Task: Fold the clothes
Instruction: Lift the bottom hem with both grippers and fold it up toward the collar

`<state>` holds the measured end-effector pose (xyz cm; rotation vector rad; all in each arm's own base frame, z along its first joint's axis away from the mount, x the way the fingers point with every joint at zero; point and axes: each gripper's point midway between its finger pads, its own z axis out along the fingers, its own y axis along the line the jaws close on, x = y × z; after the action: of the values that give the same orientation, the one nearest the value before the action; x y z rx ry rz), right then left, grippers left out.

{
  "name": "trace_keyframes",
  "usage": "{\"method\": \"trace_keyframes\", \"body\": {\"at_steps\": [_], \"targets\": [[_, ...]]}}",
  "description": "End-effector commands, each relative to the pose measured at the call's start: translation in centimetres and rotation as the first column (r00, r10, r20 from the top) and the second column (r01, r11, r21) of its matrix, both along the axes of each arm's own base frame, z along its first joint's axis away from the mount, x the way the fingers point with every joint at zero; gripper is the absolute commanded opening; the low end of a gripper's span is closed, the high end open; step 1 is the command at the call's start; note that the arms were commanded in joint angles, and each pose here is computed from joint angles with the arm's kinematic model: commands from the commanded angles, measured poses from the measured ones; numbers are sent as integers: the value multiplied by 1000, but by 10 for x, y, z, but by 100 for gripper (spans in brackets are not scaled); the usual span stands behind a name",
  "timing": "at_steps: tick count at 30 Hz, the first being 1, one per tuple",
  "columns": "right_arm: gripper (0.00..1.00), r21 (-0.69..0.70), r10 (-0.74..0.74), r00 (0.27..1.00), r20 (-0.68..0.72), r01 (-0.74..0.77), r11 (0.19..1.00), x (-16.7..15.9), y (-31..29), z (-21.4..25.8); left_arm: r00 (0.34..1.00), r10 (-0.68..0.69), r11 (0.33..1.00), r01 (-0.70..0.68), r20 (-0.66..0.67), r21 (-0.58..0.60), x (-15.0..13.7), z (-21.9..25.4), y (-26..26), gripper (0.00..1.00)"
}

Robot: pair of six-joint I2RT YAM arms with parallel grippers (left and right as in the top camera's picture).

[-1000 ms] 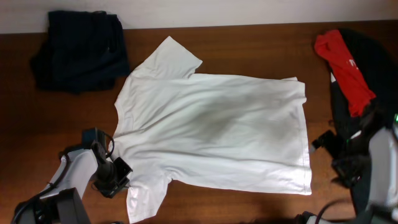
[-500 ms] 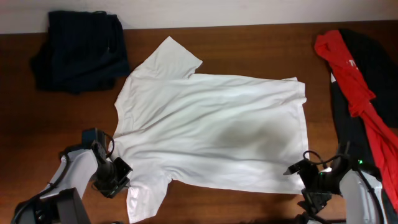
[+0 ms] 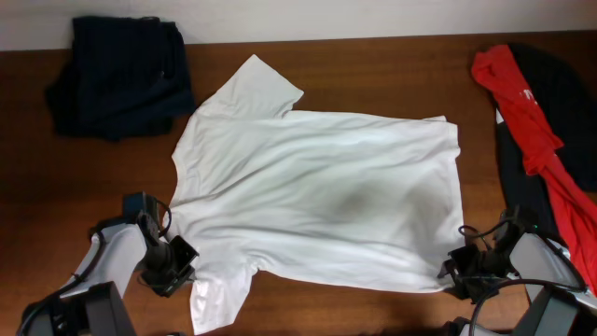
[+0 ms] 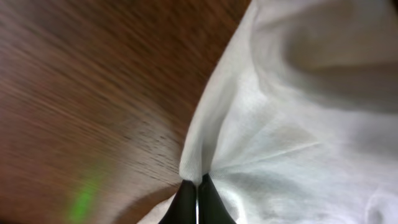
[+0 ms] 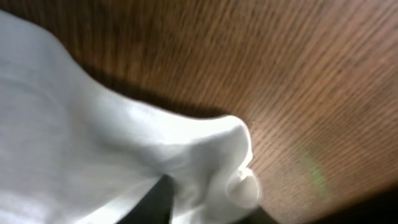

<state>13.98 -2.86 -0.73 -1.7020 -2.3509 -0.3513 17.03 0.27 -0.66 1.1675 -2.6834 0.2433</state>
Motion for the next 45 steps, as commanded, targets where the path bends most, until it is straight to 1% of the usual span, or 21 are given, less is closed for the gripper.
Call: {"method": "trace_keyframes", "body": {"at_steps": [1,2,4,6,10,12,15,17,19,20,22,23,26,31,34,37,39,42,45], "targets": [[18,-22,28,999,-27,-28,999,-6,-4,-13,1000,6,995,-4,13,-98,10,8,-15,1],[16,-21,31,999,-28,-32,999,-5,-5,-10,1000,-4,994,5,11,-107,13,15,-15,1],[4,-26,48,999,-12,-49,998,3,-9,-2,999,-38,993,39,10,-111,18,30,-13,0],[4,-68,67,998,-13,-68,995,15,-23,14,999,-55,996,55,4,-64,29,56,-3,1],[4,-166,121,991,-57,-129,978,25,-52,53,996,-80,994,81,-26,67,39,103,23,1],[4,-184,164,986,-29,-167,969,37,-59,70,997,-81,993,82,-7,85,46,120,27,0],[4,-193,189,982,-4,-187,963,45,-62,82,996,-82,992,79,26,96,55,130,29,1],[4,-196,203,979,0,-199,960,46,-63,82,995,-82,992,76,52,104,61,129,30,1],[4,-199,202,979,27,-193,961,52,-64,82,990,-83,990,68,118,122,78,128,34,1],[4,-187,201,976,90,-181,966,64,-61,82,983,-84,989,63,160,135,89,128,36,1],[4,-175,196,966,168,-167,970,80,-58,83,976,-86,988,57,200,147,99,128,38,1],[4,-205,204,946,250,-154,966,101,-63,86,969,-90,985,53,229,165,106,128,42,0],[4,-269,255,910,326,-169,948,128,-66,89,962,-101,971,40,254,236,116,129,54,0],[4,-362,369,831,417,-221,906,167,-52,98,941,-106,967,22,321,256,134,131,59,0],[4,-439,390,847,361,-215,872,166,-64,96,923,-111,963,9,369,268,147,131,62,1],[4,-461,394,841,370,-202,864,171,-68,98,903,-155,957,37,400,288,159,130,64,1],[4,-470,397,832,387,-192,862,176,-69,101,908,-154,958,41,389,283,164,121,65,1],[4,-474,398,829,392,-189,860,177,-70,101,925,-174,962,86,338,259,170,96,55,1],[4,-483,405,820,405,-184,856,182,-70,103,917,-220,956,135,333,261,186,75,40,0]]}}
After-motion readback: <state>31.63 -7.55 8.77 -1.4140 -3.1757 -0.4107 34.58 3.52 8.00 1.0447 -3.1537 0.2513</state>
